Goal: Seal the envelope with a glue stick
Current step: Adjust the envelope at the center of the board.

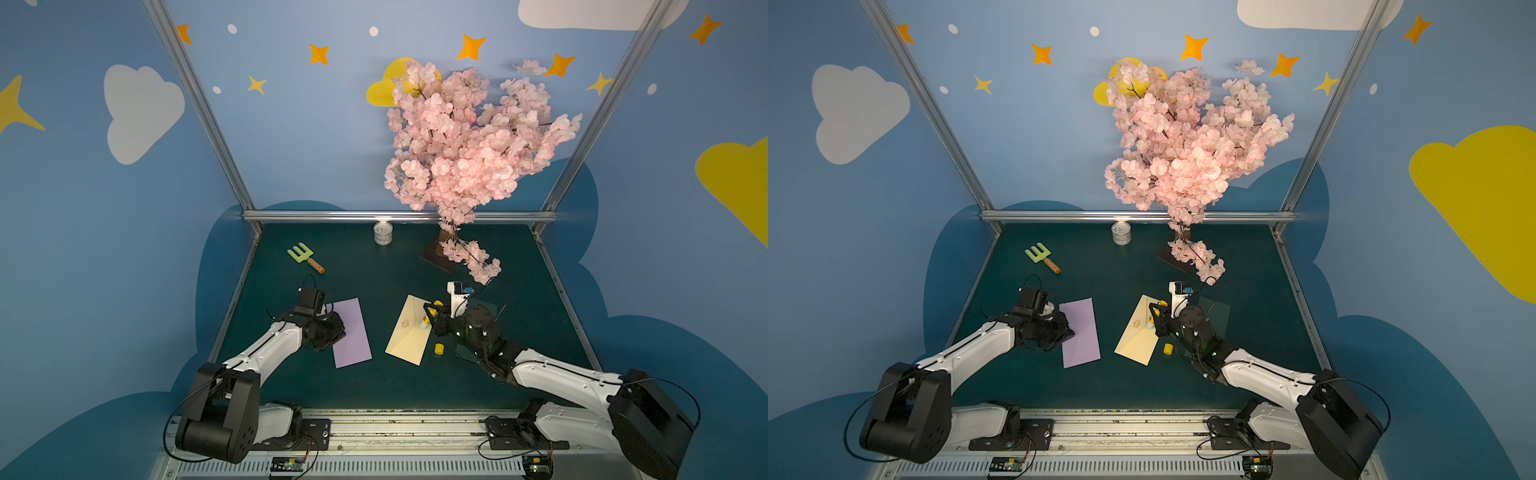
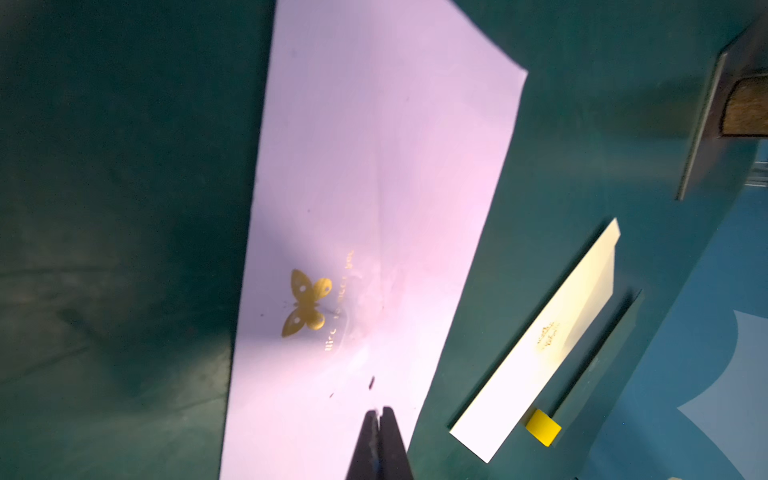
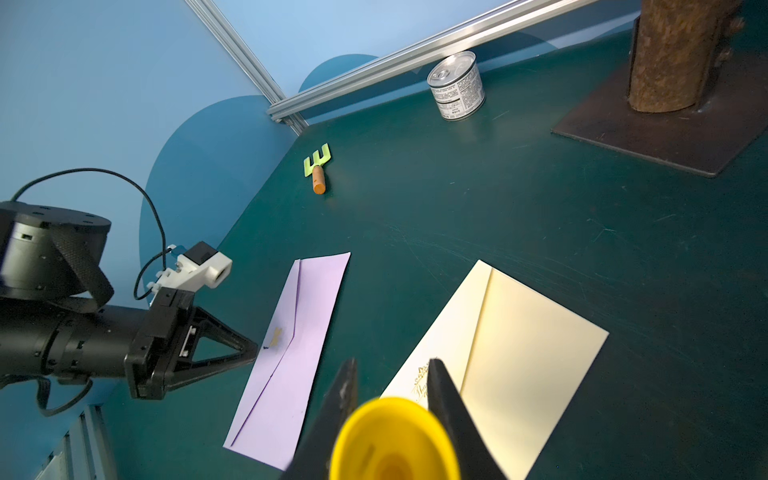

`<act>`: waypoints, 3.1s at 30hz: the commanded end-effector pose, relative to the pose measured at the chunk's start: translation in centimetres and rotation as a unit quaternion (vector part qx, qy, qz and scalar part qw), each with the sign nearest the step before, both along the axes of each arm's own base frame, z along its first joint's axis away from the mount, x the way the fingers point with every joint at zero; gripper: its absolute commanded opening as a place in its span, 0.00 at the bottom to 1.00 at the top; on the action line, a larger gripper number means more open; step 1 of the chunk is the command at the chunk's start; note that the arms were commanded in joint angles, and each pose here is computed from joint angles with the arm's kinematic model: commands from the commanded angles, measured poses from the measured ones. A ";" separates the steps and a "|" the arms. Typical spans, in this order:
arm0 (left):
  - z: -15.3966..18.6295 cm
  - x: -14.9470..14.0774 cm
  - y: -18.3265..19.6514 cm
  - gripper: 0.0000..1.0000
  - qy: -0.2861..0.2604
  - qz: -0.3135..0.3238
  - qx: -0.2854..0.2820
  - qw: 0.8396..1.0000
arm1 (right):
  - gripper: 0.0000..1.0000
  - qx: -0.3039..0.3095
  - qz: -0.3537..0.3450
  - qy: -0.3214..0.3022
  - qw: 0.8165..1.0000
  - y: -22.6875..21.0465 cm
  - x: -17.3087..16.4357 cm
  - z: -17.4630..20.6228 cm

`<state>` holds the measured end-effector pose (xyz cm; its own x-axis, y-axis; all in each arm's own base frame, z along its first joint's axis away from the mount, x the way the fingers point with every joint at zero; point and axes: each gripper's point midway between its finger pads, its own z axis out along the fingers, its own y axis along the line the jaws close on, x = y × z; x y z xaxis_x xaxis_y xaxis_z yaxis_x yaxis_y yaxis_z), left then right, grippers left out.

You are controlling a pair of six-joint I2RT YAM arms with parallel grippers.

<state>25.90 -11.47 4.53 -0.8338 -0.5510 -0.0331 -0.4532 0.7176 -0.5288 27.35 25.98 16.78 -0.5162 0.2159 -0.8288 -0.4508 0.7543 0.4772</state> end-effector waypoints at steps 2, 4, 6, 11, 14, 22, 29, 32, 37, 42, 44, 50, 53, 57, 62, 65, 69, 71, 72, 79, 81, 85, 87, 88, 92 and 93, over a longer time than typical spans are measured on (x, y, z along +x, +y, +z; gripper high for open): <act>-0.8 0.3 0.2 0.02 -0.001 0.012 0.013 1.000 | 0.00 0.007 -0.001 -0.003 1.000 0.1 0.2 0.6; -1.5 0.0 0.4 0.03 0.007 0.011 0.021 1.000 | 0.00 0.005 -0.001 -0.003 1.000 0.1 0.2 0.5; -2.3 0.0 1.0 0.02 0.014 0.014 0.042 0.999 | 0.00 0.006 0.000 -0.002 1.000 0.1 0.2 0.5; -3.8 0.2 1.7 0.03 0.030 0.017 0.065 0.997 | 0.00 0.006 0.002 -0.001 1.000 0.2 0.2 0.4; -4.9 -0.1 1.8 0.02 0.046 0.013 0.076 0.996 | 0.00 0.005 -0.001 0.000 1.000 0.1 0.2 0.4; -5.8 -0.6 2.4 0.02 0.060 0.013 0.105 0.993 | 0.00 0.005 -0.001 0.001 1.000 0.1 0.2 0.2; -5.3 -0.3 3.6 0.02 0.078 0.007 0.151 0.985 | 0.00 0.005 -0.003 0.000 1.000 -0.1 0.2 0.3; -5.3 -1.0 4.2 0.02 0.091 0.007 0.167 0.982 | 0.00 0.001 -0.008 -0.001 1.000 -0.4 0.1 0.2; -5.1 -2.0 6.0 0.02 0.116 0.032 0.205 0.971 | 0.00 0.004 -0.007 0.002 1.000 -0.4 0.1 0.1; -5.1 -1.2 5.8 0.03 0.109 0.041 0.196 0.974 | 0.00 0.006 -0.005 0.002 1.000 -0.3 0.2 0.1; -5.2 -0.5 5.2 0.03 0.104 0.036 0.183 0.977 | 0.00 0.006 -0.005 0.001 1.000 -0.3 0.2 0.2; -5.6 1.1 3.9 0.02 0.094 0.029 0.154 0.983 | 0.00 0.003 -0.008 0.002 1.000 -0.5 0.1 0.1; -5.9 1.4 3.8 0.02 0.094 0.030 0.152 0.983 | 0.00 0.002 -0.008 0.000 1.000 -0.5 0.1 0.2; -6.3 1.9 3.3 0.02 0.093 0.030 0.139 0.986 | 0.00 0.002 -0.007 0.001 1.000 -0.5 0.1 0.1; -6.4 3.0 1.9 0.02 0.073 0.026 0.099 0.992 | 0.00 0.000 -0.007 0.001 1.000 -0.6 0.1 0.0; -6.5 3.2 1.4 0.03 0.074 0.021 0.092 0.993 | 0.00 0.001 -0.008 0.001 1.000 -0.6 0.1 0.0; -6.6 2.6 1.9 0.02 0.084 0.016 0.106 0.991 | 0.00 0.000 -0.009 -0.001 1.000 -0.7 0.1 0.1; -6.4 2.1 2.3 0.02 0.083 0.017 0.116 0.990 | 0.00 0.001 -0.010 -0.002 1.000 -0.8 0.0 0.2; -6.3 1.8 2.6 0.02 0.085 0.017 0.122 0.989 | 0.00 -0.001 -0.012 -0.001 1.000 -0.9 0.1 0.1; -6.0 -0.1 4.5 0.02 0.091 0.033 0.160 0.982 | 0.00 0.004 -0.009 0.003 1.000 -0.8 0.1 -0.1; -5.9 -0.3 4.7 0.02 0.085 0.046 0.161 0.982 | 0.00 0.005 -0.008 0.002 1.000 -0.7 0.1 0.0; -5.1 0.2 5.5 0.03 0.060 0.081 0.169 0.980 | 0.00 0.005 -0.005 0.004 1.000 -0.7 0.0 -0.1; -4.5 0.7 5.7 0.02 0.046 0.089 0.172 0.980 | 0.00 0.005 -0.005 0.004 1.000 -0.7 0.0 0.0; -4.2 1.1 5.6 0.02 0.038 0.088 0.170 0.981 | 0.00 0.005 -0.006 0.004 1.000 -0.7 0.0 0.0; -3.1 3.1 4.5 0.04 -0.007 0.065 0.147 0.987 | 0.00 0.007 -0.002 0.007 1.000 -0.5 0.0 -0.1; -2.9 3.8 4.1 0.06 -0.019 0.056 0.140 0.988 | 0.00 0.008 -0.001 0.008 1.000 -0.5 0.0 -0.1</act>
